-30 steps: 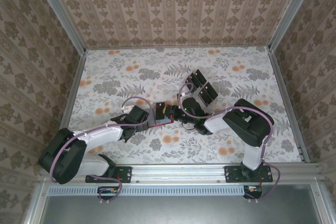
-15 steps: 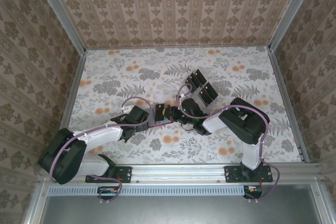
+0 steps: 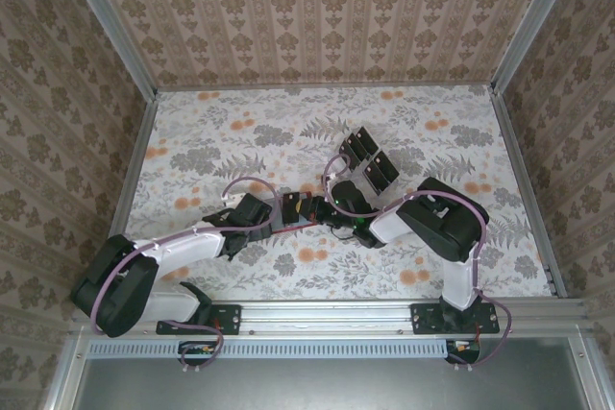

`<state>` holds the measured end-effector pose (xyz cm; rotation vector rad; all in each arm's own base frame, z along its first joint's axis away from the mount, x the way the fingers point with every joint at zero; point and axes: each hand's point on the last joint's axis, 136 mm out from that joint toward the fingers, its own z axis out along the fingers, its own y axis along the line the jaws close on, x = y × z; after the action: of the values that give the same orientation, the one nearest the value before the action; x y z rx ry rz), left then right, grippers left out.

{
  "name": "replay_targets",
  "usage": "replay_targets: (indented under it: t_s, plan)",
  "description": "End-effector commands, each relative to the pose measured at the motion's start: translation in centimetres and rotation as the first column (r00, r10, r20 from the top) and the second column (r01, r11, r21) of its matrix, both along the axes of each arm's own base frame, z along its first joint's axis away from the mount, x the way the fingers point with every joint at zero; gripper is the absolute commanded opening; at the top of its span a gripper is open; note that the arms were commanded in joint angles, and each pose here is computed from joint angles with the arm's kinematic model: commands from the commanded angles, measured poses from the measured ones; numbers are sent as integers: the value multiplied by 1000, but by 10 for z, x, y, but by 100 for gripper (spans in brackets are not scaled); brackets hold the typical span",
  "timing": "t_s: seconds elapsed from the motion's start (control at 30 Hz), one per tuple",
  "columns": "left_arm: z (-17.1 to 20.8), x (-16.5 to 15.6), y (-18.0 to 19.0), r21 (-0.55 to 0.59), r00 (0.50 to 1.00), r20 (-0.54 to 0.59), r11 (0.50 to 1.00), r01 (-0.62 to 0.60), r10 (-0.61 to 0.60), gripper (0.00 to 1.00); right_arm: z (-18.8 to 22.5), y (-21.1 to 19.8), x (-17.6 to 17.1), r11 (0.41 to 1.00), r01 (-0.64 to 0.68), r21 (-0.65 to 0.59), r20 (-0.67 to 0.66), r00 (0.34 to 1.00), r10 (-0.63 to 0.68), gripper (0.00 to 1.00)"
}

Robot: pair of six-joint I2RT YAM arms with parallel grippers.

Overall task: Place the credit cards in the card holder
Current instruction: Insert the credit card into the card slot.

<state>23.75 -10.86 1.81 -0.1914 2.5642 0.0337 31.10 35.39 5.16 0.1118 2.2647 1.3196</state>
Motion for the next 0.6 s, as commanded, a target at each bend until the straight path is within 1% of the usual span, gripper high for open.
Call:
replay_targets:
  t_s: [0.0, 0.13, 0.4, 0.57]
  plan:
    - [-11, -15, 13, 52, 999, -49, 999, -6, 9, 100, 1, 8, -5, 999, -39, 23, -1, 999, 39, 0]
    - [-10, -15, 13, 51, 999, -48, 999, -6, 8, 100, -3, 7, -7, 999, -52, 10, -16, 999, 52, 0]
    - [-10, -15, 13, 51, 999, -48, 999, -6, 8, 100, -12, 13, -12, 992, -128, -15, -66, 990, 126, 0]
    - [-9, -14, 13, 54, 999, -45, 999, -4, 7, 100, -18, 10, -13, 990, -140, -23, -95, 986, 137, 0]
